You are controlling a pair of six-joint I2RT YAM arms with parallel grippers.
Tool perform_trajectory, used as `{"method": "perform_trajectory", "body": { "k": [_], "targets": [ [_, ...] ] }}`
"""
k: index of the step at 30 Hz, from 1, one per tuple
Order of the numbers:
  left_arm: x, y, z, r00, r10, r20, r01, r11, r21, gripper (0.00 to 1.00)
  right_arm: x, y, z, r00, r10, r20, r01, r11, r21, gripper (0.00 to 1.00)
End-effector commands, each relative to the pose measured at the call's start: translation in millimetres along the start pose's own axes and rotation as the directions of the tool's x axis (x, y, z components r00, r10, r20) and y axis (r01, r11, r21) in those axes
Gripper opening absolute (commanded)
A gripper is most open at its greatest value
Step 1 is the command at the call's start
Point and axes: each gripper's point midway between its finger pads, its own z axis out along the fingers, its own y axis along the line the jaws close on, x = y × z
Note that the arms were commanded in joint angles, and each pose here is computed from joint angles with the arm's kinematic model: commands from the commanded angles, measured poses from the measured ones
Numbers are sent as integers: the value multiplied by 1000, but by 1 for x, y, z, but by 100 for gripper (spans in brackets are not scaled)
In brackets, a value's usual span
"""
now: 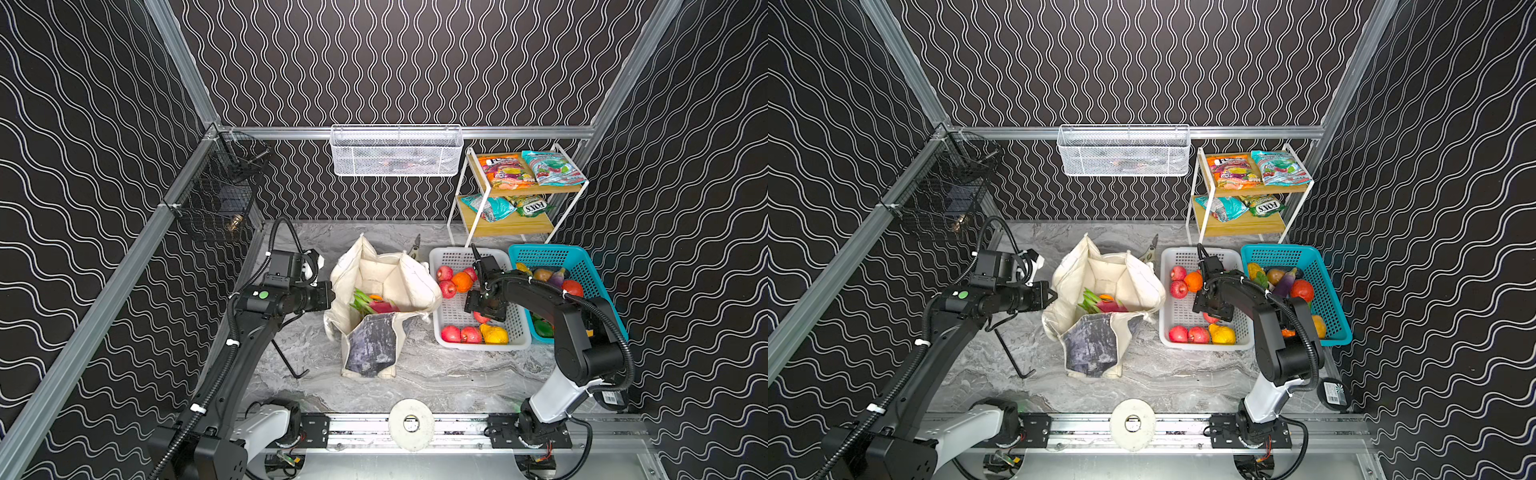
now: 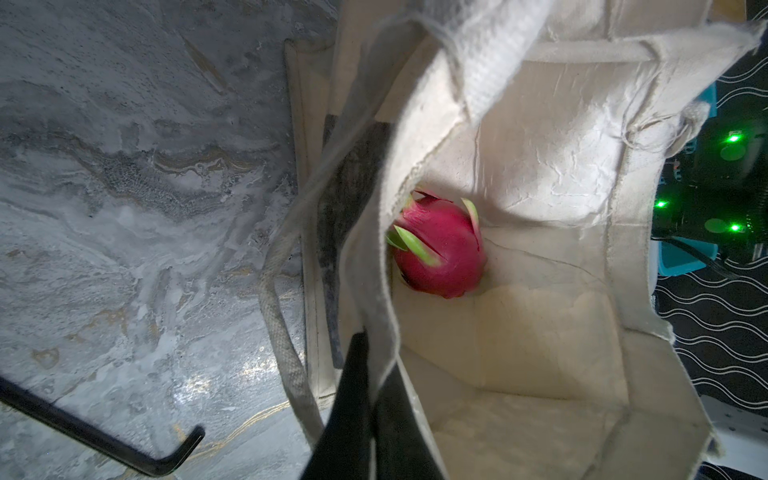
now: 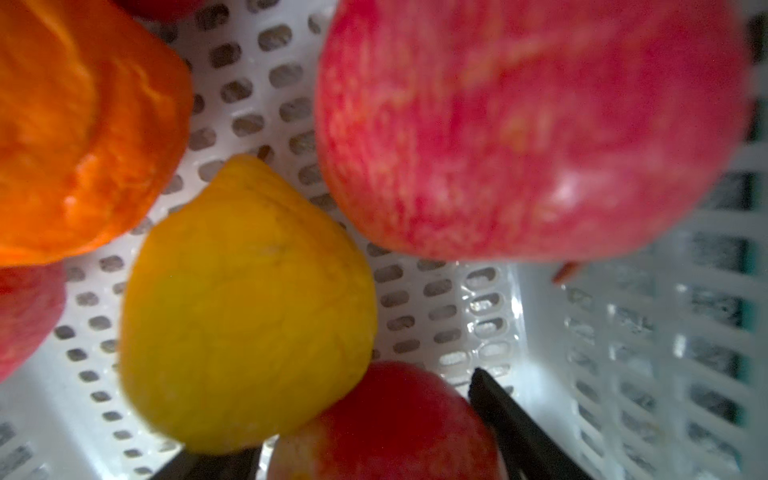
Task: Place the food into the grocery bag and tie it
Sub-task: 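Lower the right gripper into the white basket and grasp a red apple, then lift the red apple and carry it into the tote bag with the right gripper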
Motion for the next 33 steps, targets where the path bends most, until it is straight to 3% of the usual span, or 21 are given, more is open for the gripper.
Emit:
{"method": "perform_trajectory", "body": {
  "k": [1,13,23,33],
  "targets": [
    [-3,-4,-1,1000,12,3,-12,1000,17,0,-3,4,-3,1000,12,14,-12,1000,-21,73],
    [2,-3,-5,1000,24,-10,-24,1000,5,0,-2,7,-13,999,28,17,-27,998,-52,52],
    [15,-5,2,997,7,-76,-4,999,34,0,-4,10,-42,999,53,9,-52,996,-78,51],
    [30,0,14,990,-3,-143,8,999,35,0,-9,23,-100,996,68,53,-59,986,-153,50]
  ]
}}
